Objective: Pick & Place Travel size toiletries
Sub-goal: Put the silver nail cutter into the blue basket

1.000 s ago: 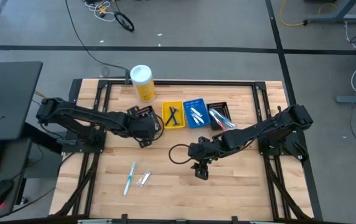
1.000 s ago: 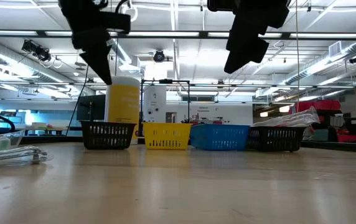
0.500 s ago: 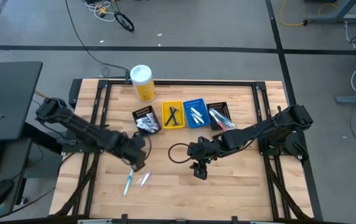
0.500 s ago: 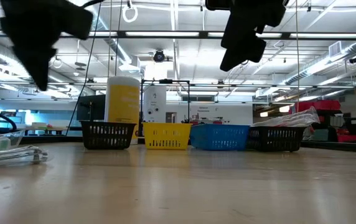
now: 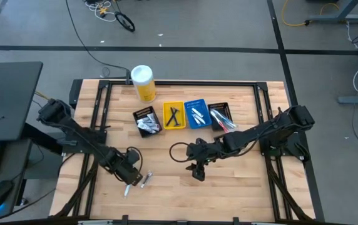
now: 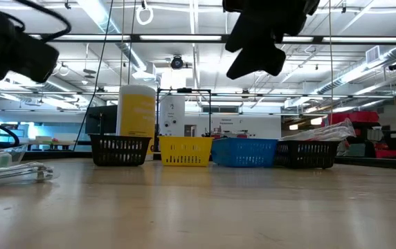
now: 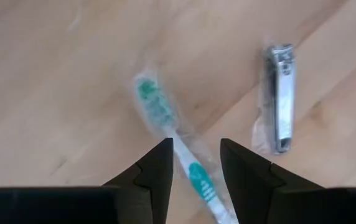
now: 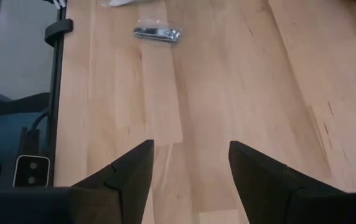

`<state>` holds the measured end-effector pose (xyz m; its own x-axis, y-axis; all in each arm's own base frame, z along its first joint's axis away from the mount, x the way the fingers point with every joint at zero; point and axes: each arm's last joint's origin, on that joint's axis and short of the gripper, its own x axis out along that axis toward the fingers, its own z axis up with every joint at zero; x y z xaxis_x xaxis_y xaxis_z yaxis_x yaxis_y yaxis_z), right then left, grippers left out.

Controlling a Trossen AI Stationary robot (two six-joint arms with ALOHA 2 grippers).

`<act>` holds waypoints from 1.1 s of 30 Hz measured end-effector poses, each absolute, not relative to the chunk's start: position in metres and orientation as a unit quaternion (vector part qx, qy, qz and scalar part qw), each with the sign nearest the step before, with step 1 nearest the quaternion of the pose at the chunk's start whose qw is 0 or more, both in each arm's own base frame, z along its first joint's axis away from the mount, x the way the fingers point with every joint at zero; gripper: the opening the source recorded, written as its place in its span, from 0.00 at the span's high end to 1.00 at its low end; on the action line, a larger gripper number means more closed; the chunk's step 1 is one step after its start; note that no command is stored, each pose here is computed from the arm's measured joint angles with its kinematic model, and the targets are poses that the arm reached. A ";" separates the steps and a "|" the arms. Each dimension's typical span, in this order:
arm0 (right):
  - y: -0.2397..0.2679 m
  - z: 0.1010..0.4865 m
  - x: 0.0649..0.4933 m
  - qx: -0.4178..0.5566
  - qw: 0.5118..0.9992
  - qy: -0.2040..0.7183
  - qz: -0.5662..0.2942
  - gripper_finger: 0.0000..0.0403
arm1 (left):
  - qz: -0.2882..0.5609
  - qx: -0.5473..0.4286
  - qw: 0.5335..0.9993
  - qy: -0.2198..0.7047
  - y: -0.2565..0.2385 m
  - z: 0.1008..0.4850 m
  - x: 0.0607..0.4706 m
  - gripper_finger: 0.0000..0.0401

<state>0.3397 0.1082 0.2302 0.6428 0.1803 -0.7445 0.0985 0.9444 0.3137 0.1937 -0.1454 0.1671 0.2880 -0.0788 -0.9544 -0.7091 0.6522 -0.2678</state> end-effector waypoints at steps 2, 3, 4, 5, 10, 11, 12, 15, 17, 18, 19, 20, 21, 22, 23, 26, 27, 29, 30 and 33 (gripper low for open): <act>0.108 0.227 0.339 0.166 0.892 0.420 0.023 0.46 | 0.226 -0.362 0.715 0.555 -0.146 0.162 0.190 0.65; 0.108 0.226 0.339 0.167 0.893 0.417 0.025 0.46 | 0.232 -0.364 0.711 0.555 -0.145 0.160 0.188 0.65; 0.108 0.224 0.339 0.168 0.894 0.414 0.026 0.46 | 0.238 -0.364 0.708 0.556 -0.144 0.157 0.186 0.65; 0.108 0.222 0.339 0.168 0.894 0.414 0.025 0.46 | 0.245 -0.364 0.705 0.557 -0.143 0.155 0.184 0.65; 0.107 0.218 0.338 0.180 0.893 0.412 0.021 0.46 | 0.244 -0.352 0.708 0.561 -0.141 0.152 0.182 0.65; 0.107 0.219 0.338 0.180 0.893 0.411 0.021 0.46 | 0.238 -0.343 0.713 0.563 -0.141 0.152 0.182 0.65; 0.107 0.219 0.338 0.180 0.894 0.411 0.021 0.46 | 0.231 -0.336 0.719 0.563 -0.141 0.152 0.183 0.65; 0.108 0.219 0.338 0.181 0.894 0.409 0.022 0.46 | 0.219 -0.318 0.738 0.554 -0.143 0.160 0.187 0.65; 0.108 0.219 0.338 0.181 0.895 0.408 0.022 0.46 | 0.215 -0.313 0.743 0.551 -0.144 0.165 0.190 0.65; 0.108 0.219 0.338 0.181 0.894 0.408 0.022 0.46 | 0.207 -0.308 0.747 0.552 -0.145 0.168 0.191 0.65; 0.108 0.219 0.338 0.181 0.895 0.408 0.022 0.46 | 0.198 -0.306 0.751 0.551 -0.147 0.170 0.193 0.65; 0.107 0.219 0.338 0.181 0.895 0.408 0.022 0.46 | 0.192 -0.306 0.755 0.548 -0.148 0.173 0.195 0.65; 0.107 0.219 0.338 0.181 0.895 0.408 0.022 0.46 | 0.189 -0.309 0.757 0.543 -0.149 0.176 0.196 0.65; 0.107 0.219 0.338 0.181 0.895 0.408 0.022 0.46 | 0.190 -0.310 0.760 0.538 -0.150 0.178 0.198 0.64; 0.107 0.219 0.338 0.181 0.895 0.408 0.022 0.46 | 0.192 -0.311 0.765 0.531 -0.150 0.179 0.199 0.63; 0.107 0.219 0.338 0.181 0.895 0.408 0.022 0.46 | 0.178 -0.319 0.788 0.496 -0.154 0.183 0.206 0.60; 0.107 0.219 0.339 0.181 0.895 0.406 0.023 0.46 | 0.169 -0.321 0.795 0.487 -0.156 0.183 0.209 0.59; 0.108 0.220 0.339 0.183 0.897 0.401 0.024 0.46 | 0.147 -0.319 0.804 0.479 -0.160 0.181 0.214 0.57; 0.108 0.220 0.340 0.183 0.898 0.399 0.025 0.46 | 0.137 -0.320 0.806 0.479 -0.162 0.178 0.217 0.56; 0.108 0.221 0.340 0.184 0.899 0.397 0.027 0.46 | 0.128 -0.318 0.802 0.489 -0.169 0.165 0.223 0.54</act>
